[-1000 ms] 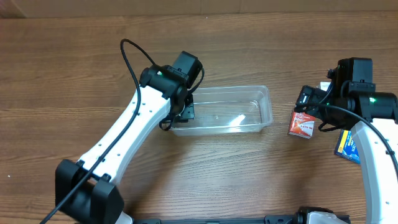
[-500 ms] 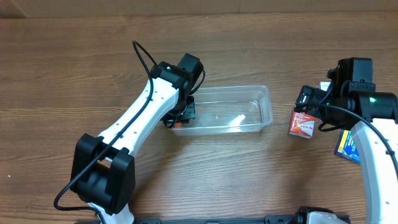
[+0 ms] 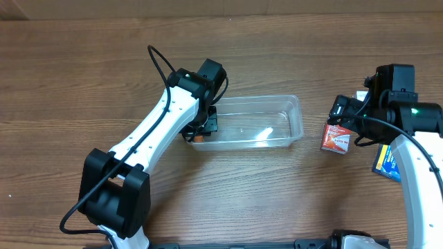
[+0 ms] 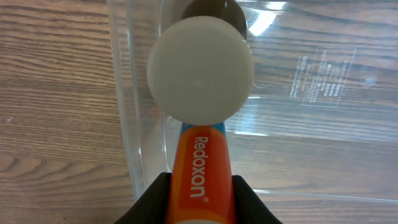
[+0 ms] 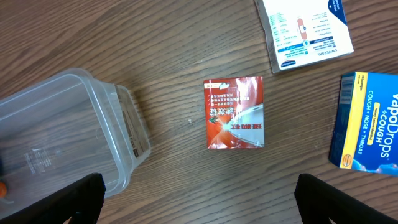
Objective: Pack container
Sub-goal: 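Lower the orange tube into the container beside the bottle, release, then reach the right gripper to the white box and grasp it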
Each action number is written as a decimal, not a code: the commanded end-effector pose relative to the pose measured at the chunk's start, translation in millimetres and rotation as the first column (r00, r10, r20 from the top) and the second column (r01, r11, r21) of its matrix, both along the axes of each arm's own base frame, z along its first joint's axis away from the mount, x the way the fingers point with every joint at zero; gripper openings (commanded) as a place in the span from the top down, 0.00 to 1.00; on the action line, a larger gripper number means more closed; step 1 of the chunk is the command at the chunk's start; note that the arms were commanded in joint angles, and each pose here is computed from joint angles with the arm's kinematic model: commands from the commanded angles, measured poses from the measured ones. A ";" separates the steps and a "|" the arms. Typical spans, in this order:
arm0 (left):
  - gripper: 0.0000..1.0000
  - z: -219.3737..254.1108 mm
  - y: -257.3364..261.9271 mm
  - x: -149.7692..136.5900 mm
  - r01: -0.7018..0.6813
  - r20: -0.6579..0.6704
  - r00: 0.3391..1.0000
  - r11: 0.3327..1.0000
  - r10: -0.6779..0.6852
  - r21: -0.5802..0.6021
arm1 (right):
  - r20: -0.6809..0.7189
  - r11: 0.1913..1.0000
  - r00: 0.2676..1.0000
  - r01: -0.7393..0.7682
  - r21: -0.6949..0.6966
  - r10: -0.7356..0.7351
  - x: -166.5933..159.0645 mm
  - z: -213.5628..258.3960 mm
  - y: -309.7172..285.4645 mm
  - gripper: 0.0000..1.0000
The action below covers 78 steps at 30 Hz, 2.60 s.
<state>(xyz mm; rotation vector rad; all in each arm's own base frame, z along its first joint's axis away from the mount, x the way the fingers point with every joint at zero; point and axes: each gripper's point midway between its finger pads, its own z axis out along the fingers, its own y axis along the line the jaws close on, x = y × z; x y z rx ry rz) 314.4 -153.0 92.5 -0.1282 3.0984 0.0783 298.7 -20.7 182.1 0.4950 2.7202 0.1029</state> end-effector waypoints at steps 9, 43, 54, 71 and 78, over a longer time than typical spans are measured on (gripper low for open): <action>0.63 -5.7 -5.6 -2.3 0.020 -0.025 0.999 0.999 -0.021 -0.030 | 0.038 1.000 0.999 0.005 -0.002 -0.005 4.9 11.6 -1.8 0.00; 0.00 76.9 12.9 34.6 -0.039 0.156 0.987 0.998 0.031 0.046 | 0.038 1.000 0.999 0.005 -0.002 -0.005 4.9 11.6 -1.9 0.00; 0.00 169.1 105.2 41.8 -0.212 0.390 0.892 0.973 0.229 -0.087 | 0.083 0.991 0.992 0.105 -0.083 -0.098 10.8 28.9 -22.1 0.00; 0.00 194.1 155.3 39.7 -0.237 0.429 0.848 0.947 0.311 -0.218 | 0.115 0.985 0.990 0.097 -0.140 -0.081 77.3 11.2 -128.2 0.00; 0.00 191.3 155.4 42.3 -0.238 0.424 0.851 0.947 0.311 -0.217 | -0.087 0.997 0.995 -0.050 -0.067 0.044 90.8 -77.1 -121.0 0.00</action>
